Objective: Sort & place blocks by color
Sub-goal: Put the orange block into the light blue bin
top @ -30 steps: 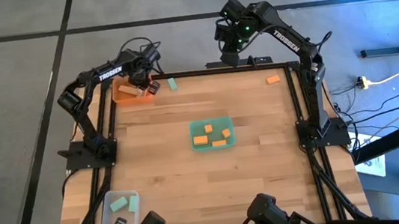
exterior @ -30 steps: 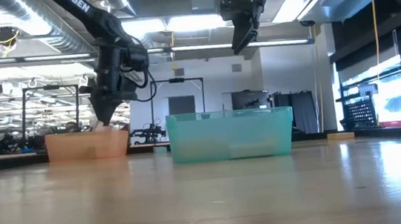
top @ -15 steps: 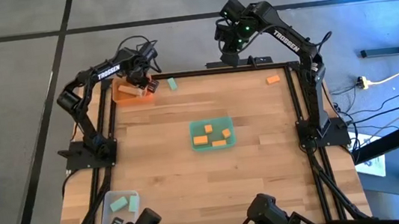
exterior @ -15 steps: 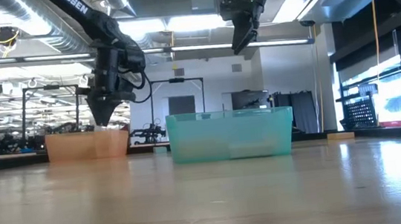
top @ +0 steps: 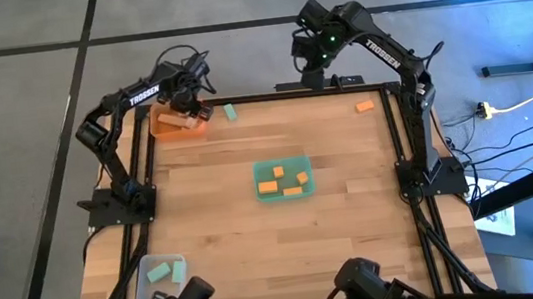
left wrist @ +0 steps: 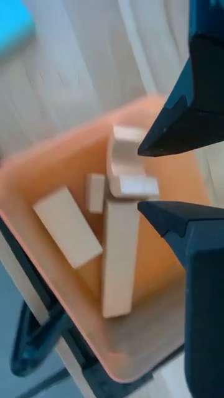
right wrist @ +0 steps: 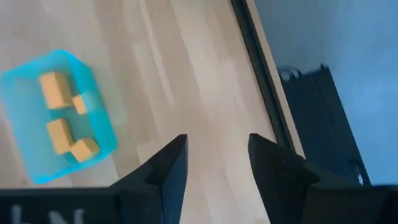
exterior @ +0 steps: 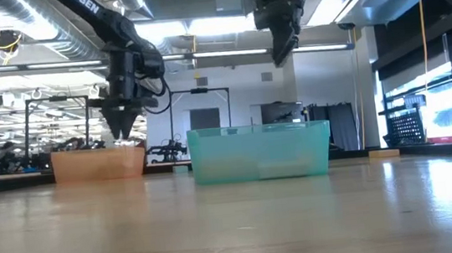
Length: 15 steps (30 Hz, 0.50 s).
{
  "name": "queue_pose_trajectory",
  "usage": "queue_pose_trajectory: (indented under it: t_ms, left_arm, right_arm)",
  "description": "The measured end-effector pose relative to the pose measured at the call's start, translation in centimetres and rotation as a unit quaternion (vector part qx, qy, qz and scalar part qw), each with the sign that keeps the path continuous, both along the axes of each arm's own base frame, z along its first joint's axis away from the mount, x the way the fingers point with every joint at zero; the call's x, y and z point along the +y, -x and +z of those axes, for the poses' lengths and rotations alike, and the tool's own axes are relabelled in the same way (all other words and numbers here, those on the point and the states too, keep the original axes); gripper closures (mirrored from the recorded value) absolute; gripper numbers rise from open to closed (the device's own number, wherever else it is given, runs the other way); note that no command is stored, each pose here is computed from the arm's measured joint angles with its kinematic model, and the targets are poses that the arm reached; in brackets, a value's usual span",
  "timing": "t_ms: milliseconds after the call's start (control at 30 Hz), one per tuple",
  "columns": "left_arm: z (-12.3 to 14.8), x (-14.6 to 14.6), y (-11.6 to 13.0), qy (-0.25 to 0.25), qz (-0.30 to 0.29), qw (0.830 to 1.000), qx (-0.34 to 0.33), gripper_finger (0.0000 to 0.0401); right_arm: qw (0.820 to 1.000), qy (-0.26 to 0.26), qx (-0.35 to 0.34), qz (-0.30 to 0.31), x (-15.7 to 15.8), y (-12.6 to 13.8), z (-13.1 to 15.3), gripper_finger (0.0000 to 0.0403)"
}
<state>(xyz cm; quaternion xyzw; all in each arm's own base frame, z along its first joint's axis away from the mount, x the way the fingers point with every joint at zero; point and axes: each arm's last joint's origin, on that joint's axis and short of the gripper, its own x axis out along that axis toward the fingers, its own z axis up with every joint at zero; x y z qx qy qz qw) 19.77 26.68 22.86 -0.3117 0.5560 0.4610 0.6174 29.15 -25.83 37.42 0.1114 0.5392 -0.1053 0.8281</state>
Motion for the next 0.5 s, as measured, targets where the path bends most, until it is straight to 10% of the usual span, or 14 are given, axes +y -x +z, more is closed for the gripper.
queue_pose_trajectory:
  t_ms: [500]
  left_arm:
    - [6.6,-0.4,-4.2,-0.071,-0.097,0.989,-0.084,0.0285]
  right_arm:
    - [0.966,-0.11,0.233,-0.03,-3.6,6.0,-12.4,0.0234]
